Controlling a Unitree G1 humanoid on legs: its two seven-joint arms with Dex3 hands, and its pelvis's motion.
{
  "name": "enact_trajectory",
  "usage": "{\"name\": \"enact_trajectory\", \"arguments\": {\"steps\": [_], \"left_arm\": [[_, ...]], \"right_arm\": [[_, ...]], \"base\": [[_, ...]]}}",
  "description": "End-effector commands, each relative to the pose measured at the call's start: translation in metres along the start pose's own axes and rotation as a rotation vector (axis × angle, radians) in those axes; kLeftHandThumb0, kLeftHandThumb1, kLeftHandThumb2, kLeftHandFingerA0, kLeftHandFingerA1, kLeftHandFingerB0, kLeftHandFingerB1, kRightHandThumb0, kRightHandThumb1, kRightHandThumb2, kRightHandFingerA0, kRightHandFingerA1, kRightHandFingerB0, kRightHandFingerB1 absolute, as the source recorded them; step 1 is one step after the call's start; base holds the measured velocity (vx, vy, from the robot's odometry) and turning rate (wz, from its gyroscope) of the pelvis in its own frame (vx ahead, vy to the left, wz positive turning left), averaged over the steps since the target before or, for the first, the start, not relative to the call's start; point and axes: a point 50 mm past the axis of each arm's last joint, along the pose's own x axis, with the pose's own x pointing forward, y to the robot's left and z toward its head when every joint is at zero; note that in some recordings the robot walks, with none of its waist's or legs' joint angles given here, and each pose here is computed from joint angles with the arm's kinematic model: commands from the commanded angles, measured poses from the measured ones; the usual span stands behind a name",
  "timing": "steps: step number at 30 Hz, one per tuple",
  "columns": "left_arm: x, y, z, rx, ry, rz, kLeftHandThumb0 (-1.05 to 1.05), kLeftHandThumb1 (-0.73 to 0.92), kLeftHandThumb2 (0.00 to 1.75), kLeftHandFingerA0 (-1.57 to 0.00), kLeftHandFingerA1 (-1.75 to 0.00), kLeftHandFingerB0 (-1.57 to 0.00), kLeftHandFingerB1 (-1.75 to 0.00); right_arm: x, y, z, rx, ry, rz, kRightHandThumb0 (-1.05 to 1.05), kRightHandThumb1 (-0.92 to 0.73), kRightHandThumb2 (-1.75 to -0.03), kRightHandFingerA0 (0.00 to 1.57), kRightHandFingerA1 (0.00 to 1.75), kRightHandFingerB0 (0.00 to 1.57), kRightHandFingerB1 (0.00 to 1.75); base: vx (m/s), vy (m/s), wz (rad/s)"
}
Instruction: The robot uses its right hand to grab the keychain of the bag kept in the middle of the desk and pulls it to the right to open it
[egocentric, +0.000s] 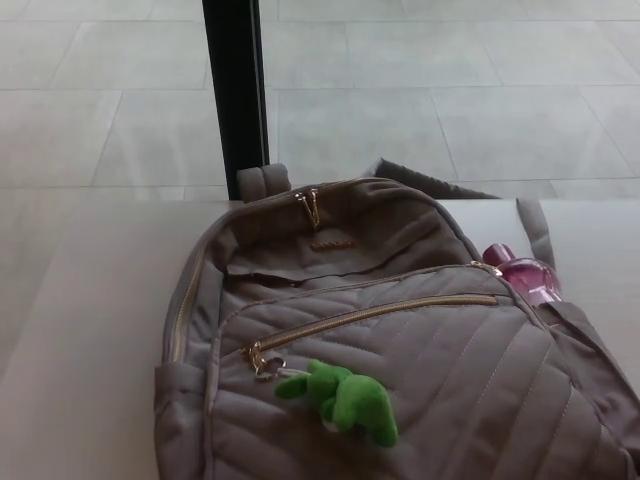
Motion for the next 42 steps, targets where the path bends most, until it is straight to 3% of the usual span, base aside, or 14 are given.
{"name": "enact_trajectory", "arguments": {"steps": [1, 4, 6, 8, 10, 12, 13, 16, 21, 24, 32, 34, 35, 42], "left_arm": [[0.0, 0.003, 0.003, -0.028, -0.025, -0.011, -0.55, 0.58, 0.58, -0.67, -0.61, -0.57, -0.45], [0.001, 0.0, 0.004, -0.022, -0.031, -0.014, -0.54, 0.58, 0.58, -0.66, -0.62, -0.59, -0.47], [0.0, 0.0, 0.004, -0.006, -0.037, -0.025, -0.56, 0.58, 0.58, -0.61, -0.61, -0.57, -0.46], [0.0, -0.001, 0.005, -0.014, -0.037, -0.02, -0.55, 0.58, 0.58, -0.64, -0.65, -0.58, -0.47], [0.0, 0.0, 0.006, -0.003, -0.043, -0.02, -0.59, 0.45, 0.85, -0.62, -0.7, -0.54, -0.59], [0.0, 0.0, 0.005, 0.0, -0.041, -0.019, -0.59, 0.45, 0.85, -0.62, -0.7, -0.54, -0.59], [0.0, 0.0, 0.005, 0.004, -0.044, -0.02, -0.59, 0.58, 0.57, -0.65, -0.63, -0.59, -0.46], [0.001, -0.001, 0.005, -0.036, -0.033, -0.03, -0.55, 0.58, 0.58, -0.6, -0.6, -0.57, -0.46], [0.002, -0.002, 0.009, -0.032, -0.037, -0.025, -0.55, 0.58, 0.58, -0.63, -0.6, -0.58, -0.45], [0.003, -0.004, 0.009, -0.047, -0.037, -0.02, -0.55, 0.58, 0.58, -0.67, -0.62, -0.59, -0.45], [0.002, -0.003, 0.007, -0.012, -0.038, -0.022, -0.54, 0.59, 0.58, -0.63, -0.6, -0.58, -0.45], [0.001, -0.003, 0.005, -0.023, -0.033, -0.021, -0.56, 0.57, 0.57, -0.62, -0.6, -0.59, -0.46], [0.001, -0.003, 0.005, -0.015, -0.034, -0.023, -0.56, 0.57, 0.58, -0.62, -0.59, -0.56, -0.45], [0.001, -0.001, 0.004, -0.021, -0.035, -0.027, -0.58, 0.57, 0.57, -0.63, -0.59, -0.6, -0.46]], "right_arm": [[0.001, -0.025, 0.024, 0.236, -0.108, -0.175, -0.79, -0.63, -0.63, 0.68, 1.04, 0.24, 0.59], [0.002, -0.045, 0.047, 0.35, -0.184, -0.24, -0.84, -0.68, -0.6, 0.5, 0.84, 0.11, 0.53], [-0.007, -0.062, 0.09, 0.396, -0.35, -0.248, -0.95, -0.57, -0.95, 0.57, 0.9, 0.04, 0.46], [-0.018, -0.068, 0.123, 0.403, -0.484, -0.236, -0.86, -0.69, -0.61, 0.41, 0.77, 0.03, 0.48], [-0.026, -0.072, 0.148, 0.414, -0.593, -0.245, -0.87, -0.65, -0.6, 0.81, 1.03, 0.09, 0.51], [-0.031, -0.072, 0.158, 0.427, -0.627, -0.239, -0.87, -0.65, -0.6, 0.81, 1.03, 0.09, 0.51], [-0.044, -0.073, 0.183, 0.455, -0.739, -0.203, -0.82, -0.5, -0.89, 0.88, 1.09, 0.13, 0.54], [-0.083, -0.06, 0.241, 0.5, -0.999, -0.116, -0.75, -0.62, -0.59, 0.53, 0.71, 0.28, 0.44], [-0.146, -0.006, 0.304, 0.251, -1.296, 0.145, -0.7, -0.54, -0.88, 0.37, 0.59, 0.12, 0.43], [-0.164, 0.016, 0.318, 0.193, -1.327, 0.281, -0.72, -0.65, -0.6, 0.45, 0.53, 0.26, 0.35], [-0.187, 0.077, 0.324, -0.026, -1.387, 0.458, -0.74, -0.63, -0.59, 0.49, 0.55, 0.3, 0.36], [-0.191, 0.089, 0.322, -0.057, -1.39, 0.476, -0.75, -0.48, -0.89, 0.47, 0.63, 0.27, 0.48], [-0.193, 0.096, 0.321, -0.074, -1.393, 0.498, -0.73, -0.61, -0.59, 0.53, 0.56, 0.35, 0.35], [-0.198, 0.113, 0.319, -0.137, -1.383, 0.54, -0.72, -0.59, -0.58, 0.57, 0.62, 0.43, 0.39]], "base": [[0.0, 0.0, 0.0], [0.0, 0.0, 0.0], [0.0, 0.0, 0.0], [0.0, 0.0, 0.0], [0.0, 0.0, 0.0], [0.0, 0.0, 0.0], [0.0, 0.0, 0.0], [0.0, 0.0, 0.0], [0.0, 0.0, 0.0], [0.0, 0.0, 0.0], [0.0, 0.0, 0.0], [0.0, 0.0, 0.0], [0.0, 0.0, 0.0], [0.0, 0.0, 0.0]]}}
